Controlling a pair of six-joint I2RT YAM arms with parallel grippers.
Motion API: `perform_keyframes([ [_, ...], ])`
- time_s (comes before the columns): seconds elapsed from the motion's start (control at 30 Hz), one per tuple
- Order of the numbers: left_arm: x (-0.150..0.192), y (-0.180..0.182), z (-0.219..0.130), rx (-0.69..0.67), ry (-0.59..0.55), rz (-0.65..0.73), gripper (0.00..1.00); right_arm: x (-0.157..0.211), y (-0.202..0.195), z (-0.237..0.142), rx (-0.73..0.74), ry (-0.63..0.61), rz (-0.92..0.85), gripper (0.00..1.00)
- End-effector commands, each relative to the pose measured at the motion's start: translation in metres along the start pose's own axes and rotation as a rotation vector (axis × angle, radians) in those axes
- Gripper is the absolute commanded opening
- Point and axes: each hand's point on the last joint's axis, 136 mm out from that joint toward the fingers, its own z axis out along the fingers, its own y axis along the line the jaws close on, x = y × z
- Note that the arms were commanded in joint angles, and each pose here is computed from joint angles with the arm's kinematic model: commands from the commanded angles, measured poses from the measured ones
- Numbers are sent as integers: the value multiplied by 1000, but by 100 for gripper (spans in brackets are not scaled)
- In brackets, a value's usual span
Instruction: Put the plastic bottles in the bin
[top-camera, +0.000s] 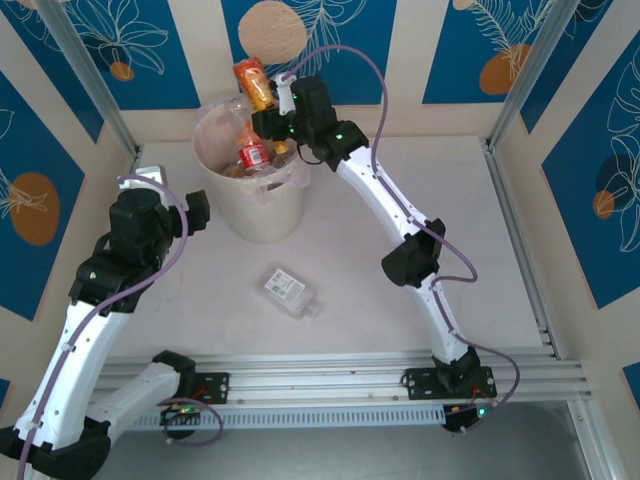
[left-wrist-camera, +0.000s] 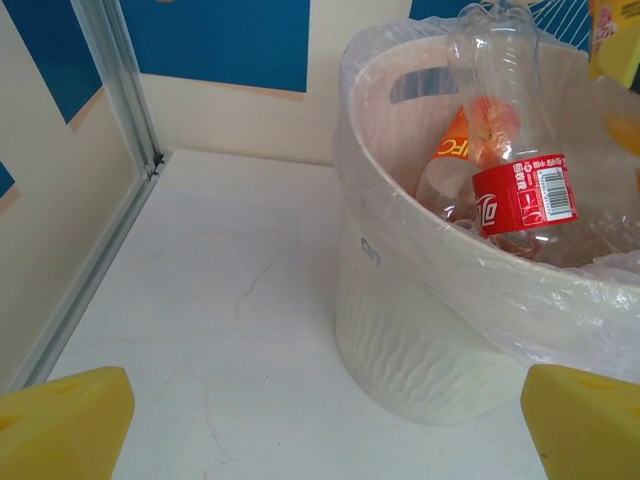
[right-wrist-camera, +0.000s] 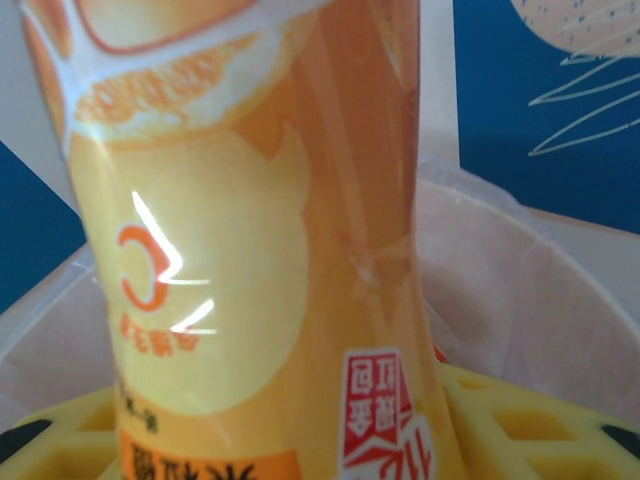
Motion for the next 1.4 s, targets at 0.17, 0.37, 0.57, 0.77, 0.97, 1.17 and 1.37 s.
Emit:
perform_keyframes([
  [0.17, -4, 0, -3, 11, -24, -21, 100, 0, -9, -8, 99, 13, -30, 56],
  [0.37, -5, 0, -3, 11, -27, -22, 100, 0, 3, -14, 132, 14, -126, 77],
  [0.57, -4, 0, -3, 16, -26, -25, 100, -17, 11, -26, 162, -36, -179, 84],
  [0.77, -3, 0, -2, 13, -22, -20, 99, -28, 6, -32, 180, -69, -160, 83],
  [0.97, -3, 0, -3, 14, -22, -18, 100, -42, 1, -37, 185, -113, -133, 83],
  [1.17, -3, 1, -3, 9, -21, -14, 100, -42, 0, -37, 146, -107, -106, 75],
  [1.37, 0, 1, -2, 8, -11, -13, 100, -29, 0, -32, 132, -60, -102, 57],
])
